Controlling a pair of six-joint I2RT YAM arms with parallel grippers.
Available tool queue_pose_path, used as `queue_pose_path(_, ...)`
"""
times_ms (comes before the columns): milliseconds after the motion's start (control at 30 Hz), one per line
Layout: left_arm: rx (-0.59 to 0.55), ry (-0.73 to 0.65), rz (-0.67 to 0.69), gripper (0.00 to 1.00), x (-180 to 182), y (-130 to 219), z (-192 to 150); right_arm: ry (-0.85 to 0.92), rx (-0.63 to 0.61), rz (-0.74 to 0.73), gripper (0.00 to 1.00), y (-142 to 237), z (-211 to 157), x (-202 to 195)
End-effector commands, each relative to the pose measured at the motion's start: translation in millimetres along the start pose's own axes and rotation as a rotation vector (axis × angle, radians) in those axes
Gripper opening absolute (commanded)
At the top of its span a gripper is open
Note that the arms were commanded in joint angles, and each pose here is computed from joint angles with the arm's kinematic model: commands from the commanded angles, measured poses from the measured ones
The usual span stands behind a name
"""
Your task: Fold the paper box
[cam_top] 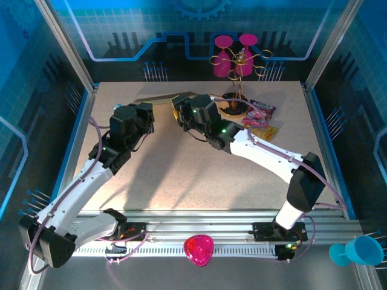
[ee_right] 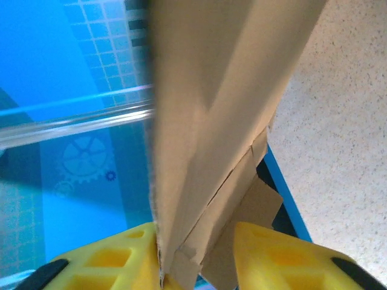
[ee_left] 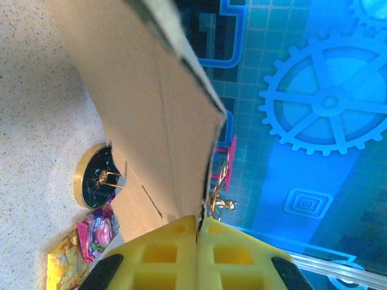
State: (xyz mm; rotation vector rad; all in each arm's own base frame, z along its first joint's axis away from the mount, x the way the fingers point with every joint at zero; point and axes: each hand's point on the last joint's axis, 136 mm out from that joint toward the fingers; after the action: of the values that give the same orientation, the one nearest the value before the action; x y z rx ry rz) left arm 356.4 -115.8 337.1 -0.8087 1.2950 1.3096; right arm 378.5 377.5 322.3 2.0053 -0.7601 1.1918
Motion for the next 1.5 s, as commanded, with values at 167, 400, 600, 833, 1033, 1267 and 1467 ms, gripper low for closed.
queue_pose_path(167,-0.003,-0.009,-0.09,0.0,-28,22,4,-0.02,-0.041,0.104,0.12,-4,13,34)
queue_pose_path(400,0.011,-0.008,-0.082,0.0,-21,31,3,-0.039,-0.031,0.147,0.15,-6,15,52)
queue_pose_path(600,0.015,-0.016,-0.077,0.0,-17,31,2,-0.086,-0.025,0.118,0.35,-1,9,50)
queue_pose_path(833,0.024,-0.023,-0.08,0.0,-17,28,-2,-0.127,-0.04,0.057,0.36,-3,12,38)
queue_pose_path(1033,0.028,-0.025,-0.081,0.0,-17,27,-5,-0.125,-0.044,0.039,0.31,-6,12,36)
queue_pose_path(1267,0.034,-0.036,-0.08,0.0,-17,28,-6,-0.13,-0.037,0.038,0.11,-12,11,39)
queue_pose_path(1467,0.009,-0.158,-0.115,0.56,-47,49,6,-0.071,-0.064,0.099,0.0,9,20,69)
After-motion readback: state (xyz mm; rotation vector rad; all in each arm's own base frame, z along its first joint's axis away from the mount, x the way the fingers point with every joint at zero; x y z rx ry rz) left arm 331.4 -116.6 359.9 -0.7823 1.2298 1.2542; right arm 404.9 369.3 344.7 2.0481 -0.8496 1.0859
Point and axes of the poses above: each hand's point on the last joint's axis, 136 mm out from that joint toward the fingers, its own y axis back along the fingers, its own x axis along the line the jaws close on, z = x × y, and after that the axes turned 15 degrees about -y, right-handed
